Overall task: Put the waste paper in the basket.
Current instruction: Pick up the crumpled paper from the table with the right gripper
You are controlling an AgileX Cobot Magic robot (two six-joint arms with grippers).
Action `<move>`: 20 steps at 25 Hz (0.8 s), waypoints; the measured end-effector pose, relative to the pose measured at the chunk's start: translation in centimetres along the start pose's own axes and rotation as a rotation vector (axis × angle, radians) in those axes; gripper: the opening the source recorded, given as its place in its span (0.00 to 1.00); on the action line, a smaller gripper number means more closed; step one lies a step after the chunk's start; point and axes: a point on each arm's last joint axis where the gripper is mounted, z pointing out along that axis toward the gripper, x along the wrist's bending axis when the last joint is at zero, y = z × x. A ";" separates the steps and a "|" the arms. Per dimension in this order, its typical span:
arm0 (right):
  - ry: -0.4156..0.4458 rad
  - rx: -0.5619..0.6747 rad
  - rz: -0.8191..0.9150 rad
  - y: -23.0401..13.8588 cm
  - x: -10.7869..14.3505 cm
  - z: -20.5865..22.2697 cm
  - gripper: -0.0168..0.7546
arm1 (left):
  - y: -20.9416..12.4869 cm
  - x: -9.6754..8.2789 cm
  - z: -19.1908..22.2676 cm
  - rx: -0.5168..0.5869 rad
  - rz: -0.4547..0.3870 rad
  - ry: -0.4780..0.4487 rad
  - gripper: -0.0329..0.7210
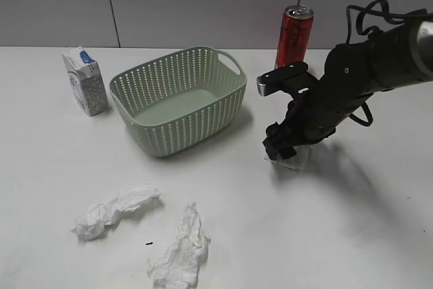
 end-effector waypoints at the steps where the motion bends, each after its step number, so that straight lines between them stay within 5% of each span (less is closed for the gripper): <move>1: 0.001 0.005 0.000 0.0 0.0 0.1 0.76 | 0.0 0.0 0.0 0.000 0.000 0.000 0.82; 7: 0.006 0.025 0.003 -0.1 0.0 0.1 0.68 | 0.0 0.0 0.0 0.000 0.000 0.000 0.82; 15: 0.025 0.095 0.009 -0.5 0.3 -0.1 0.08 | 0.0 0.0 0.0 0.000 0.000 0.000 0.81; 20: 0.032 0.132 0.005 -0.7 0.3 -1.7 0.01 | 0.0 0.0 0.0 0.000 0.000 0.000 0.81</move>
